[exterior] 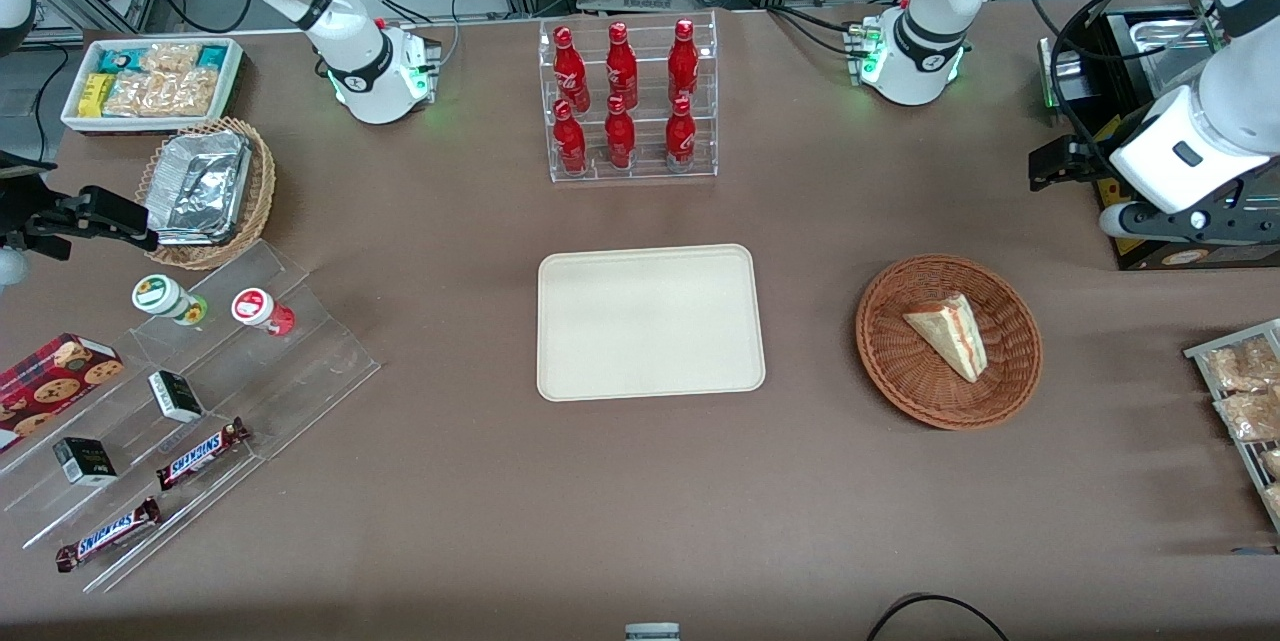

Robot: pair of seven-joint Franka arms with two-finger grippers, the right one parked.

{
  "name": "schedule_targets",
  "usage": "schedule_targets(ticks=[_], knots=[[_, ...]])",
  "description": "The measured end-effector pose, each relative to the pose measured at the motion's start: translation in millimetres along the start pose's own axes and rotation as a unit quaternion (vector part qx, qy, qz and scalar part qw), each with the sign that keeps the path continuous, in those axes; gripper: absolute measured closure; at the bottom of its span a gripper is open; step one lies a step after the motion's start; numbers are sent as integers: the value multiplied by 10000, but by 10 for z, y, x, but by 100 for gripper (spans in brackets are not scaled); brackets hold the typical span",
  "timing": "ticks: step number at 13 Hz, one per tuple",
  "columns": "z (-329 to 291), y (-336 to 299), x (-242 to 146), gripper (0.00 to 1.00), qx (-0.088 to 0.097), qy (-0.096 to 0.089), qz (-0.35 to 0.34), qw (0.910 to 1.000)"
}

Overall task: Place sandwich from basket to tray
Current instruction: 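Move the left gripper down over the wrapped sandwich in the wicker basket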

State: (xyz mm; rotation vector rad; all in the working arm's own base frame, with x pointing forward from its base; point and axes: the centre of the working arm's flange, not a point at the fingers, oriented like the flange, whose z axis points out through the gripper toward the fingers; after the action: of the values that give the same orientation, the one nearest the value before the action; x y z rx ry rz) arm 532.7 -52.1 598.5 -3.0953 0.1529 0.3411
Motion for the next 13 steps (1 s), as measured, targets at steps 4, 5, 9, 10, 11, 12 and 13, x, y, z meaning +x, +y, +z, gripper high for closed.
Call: schedule_targets(ticks=[4,5,9,10,11,12,13], knots=[[141,-1,-90,0,12,163,-8,9999],[204,-17,-71,0,9,145,-30,9999],[670,-99,154,0,-23,284,-554,9981],[837,-97,220,0,-35,341,-807,9961],[1020,-92,285,0,-50,392,-1077,9934],[1196,-84,344,0,-69,451,-1344,9899],[1371,-73,396,0,-92,508,-1633,9852]])
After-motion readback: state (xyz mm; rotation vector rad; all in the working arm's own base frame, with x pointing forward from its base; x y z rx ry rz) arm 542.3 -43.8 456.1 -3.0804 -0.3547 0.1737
